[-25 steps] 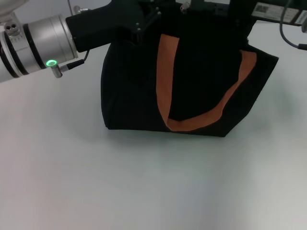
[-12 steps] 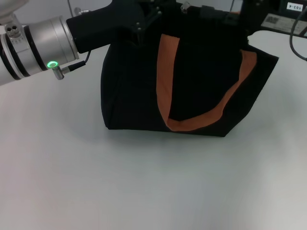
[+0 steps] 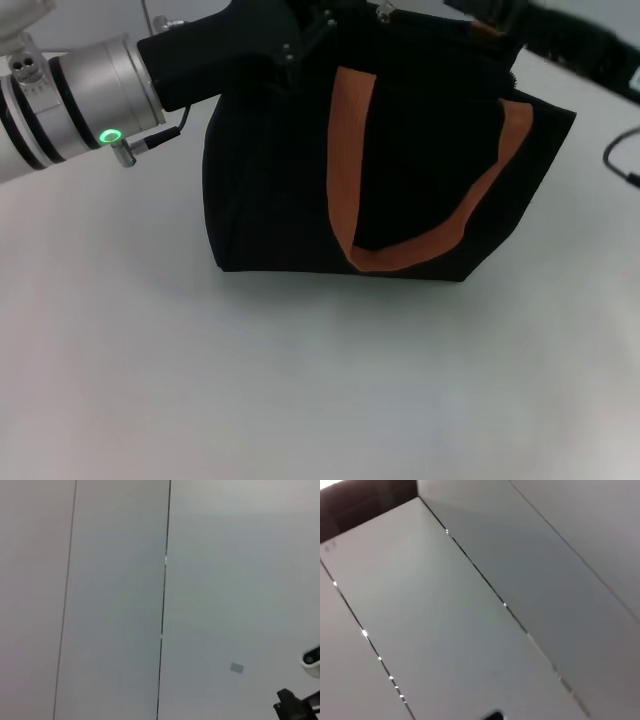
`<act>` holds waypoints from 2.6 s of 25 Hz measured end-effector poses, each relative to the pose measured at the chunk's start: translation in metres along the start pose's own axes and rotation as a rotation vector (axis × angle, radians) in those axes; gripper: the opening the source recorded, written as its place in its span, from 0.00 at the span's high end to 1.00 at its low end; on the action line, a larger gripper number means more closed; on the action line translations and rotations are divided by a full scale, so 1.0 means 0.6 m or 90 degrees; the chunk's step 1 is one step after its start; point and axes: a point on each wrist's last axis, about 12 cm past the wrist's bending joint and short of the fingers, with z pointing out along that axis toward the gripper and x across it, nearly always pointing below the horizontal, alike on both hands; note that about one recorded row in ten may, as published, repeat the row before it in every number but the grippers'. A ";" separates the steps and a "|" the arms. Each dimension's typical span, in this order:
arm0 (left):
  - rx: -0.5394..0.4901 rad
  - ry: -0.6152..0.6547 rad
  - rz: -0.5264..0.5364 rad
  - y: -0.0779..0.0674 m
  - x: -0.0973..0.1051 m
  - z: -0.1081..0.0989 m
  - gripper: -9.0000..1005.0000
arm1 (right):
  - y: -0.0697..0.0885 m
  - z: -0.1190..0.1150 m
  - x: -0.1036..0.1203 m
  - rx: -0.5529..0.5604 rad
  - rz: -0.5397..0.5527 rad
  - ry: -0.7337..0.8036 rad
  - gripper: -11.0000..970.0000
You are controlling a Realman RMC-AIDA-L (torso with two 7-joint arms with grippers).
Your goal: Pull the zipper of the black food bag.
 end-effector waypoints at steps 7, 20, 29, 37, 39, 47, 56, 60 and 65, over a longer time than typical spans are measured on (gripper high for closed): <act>0.020 -0.004 0.007 -0.004 -0.005 0.017 0.96 | 0.002 -0.008 0.026 0.015 -0.034 -0.021 0.34; 0.026 -0.012 0.022 -0.003 -0.013 0.026 0.96 | -0.013 -0.038 0.026 0.084 0.094 -0.107 0.35; 0.035 -0.010 0.030 -0.005 -0.014 0.035 0.96 | -0.027 -0.022 0.021 0.101 0.137 -0.095 0.35; 0.031 -0.006 0.035 -0.003 -0.013 0.037 0.96 | -0.039 0.002 0.019 0.113 0.139 -0.074 0.35; 0.027 -0.005 0.035 -0.002 -0.013 0.038 0.96 | -0.043 0.006 0.020 0.120 0.142 -0.073 0.35; 0.028 -0.002 0.046 -0.001 -0.011 0.045 0.96 | -0.052 0.023 0.016 0.131 0.150 -0.063 0.35; 0.028 -0.003 0.052 -0.001 -0.010 0.050 0.96 | -0.054 0.036 0.017 0.128 0.158 -0.047 0.35; 0.025 -0.004 0.055 0.001 -0.011 0.051 0.96 | -0.054 0.035 0.017 0.130 0.165 -0.048 0.35; 0.023 -0.004 0.062 0.001 -0.011 0.052 0.96 | -0.050 0.036 0.017 0.114 0.187 -0.048 0.35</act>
